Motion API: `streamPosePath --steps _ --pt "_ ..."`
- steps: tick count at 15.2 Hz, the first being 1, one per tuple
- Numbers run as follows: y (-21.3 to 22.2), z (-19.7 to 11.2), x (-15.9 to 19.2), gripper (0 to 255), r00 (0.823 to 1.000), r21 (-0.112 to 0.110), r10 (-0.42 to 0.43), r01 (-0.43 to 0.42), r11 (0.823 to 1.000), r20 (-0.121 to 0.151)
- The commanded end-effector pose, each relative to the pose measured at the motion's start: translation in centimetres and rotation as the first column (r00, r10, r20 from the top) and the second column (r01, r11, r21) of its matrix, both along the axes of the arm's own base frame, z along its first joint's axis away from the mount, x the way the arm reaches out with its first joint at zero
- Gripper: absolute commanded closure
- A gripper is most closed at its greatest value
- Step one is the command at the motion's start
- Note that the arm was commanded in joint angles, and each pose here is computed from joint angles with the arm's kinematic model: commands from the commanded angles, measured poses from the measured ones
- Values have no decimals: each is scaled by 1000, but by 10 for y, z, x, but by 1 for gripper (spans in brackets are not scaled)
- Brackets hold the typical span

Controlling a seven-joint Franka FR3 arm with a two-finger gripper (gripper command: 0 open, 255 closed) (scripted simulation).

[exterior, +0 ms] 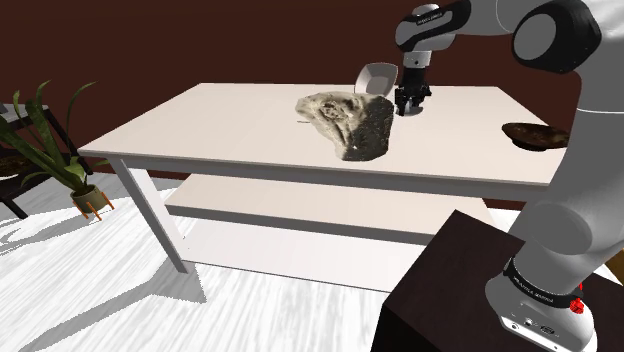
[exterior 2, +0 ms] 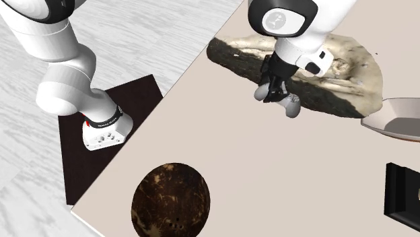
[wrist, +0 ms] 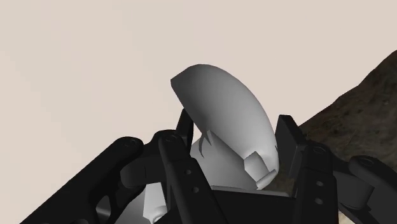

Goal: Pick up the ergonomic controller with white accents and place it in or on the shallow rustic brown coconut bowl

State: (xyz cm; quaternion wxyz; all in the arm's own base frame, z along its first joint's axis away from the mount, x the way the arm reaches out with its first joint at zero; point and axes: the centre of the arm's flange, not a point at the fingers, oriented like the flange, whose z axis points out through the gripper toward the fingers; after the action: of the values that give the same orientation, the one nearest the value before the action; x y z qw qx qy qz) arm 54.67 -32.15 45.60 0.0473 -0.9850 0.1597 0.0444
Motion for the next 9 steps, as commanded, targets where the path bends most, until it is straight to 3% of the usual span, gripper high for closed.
streamPosePath --steps 1,9 --pt "1 12 0 255 1000 0 0 0 1000 0" --pt "1 54 0 255 1000 0 0 0 1000 0"
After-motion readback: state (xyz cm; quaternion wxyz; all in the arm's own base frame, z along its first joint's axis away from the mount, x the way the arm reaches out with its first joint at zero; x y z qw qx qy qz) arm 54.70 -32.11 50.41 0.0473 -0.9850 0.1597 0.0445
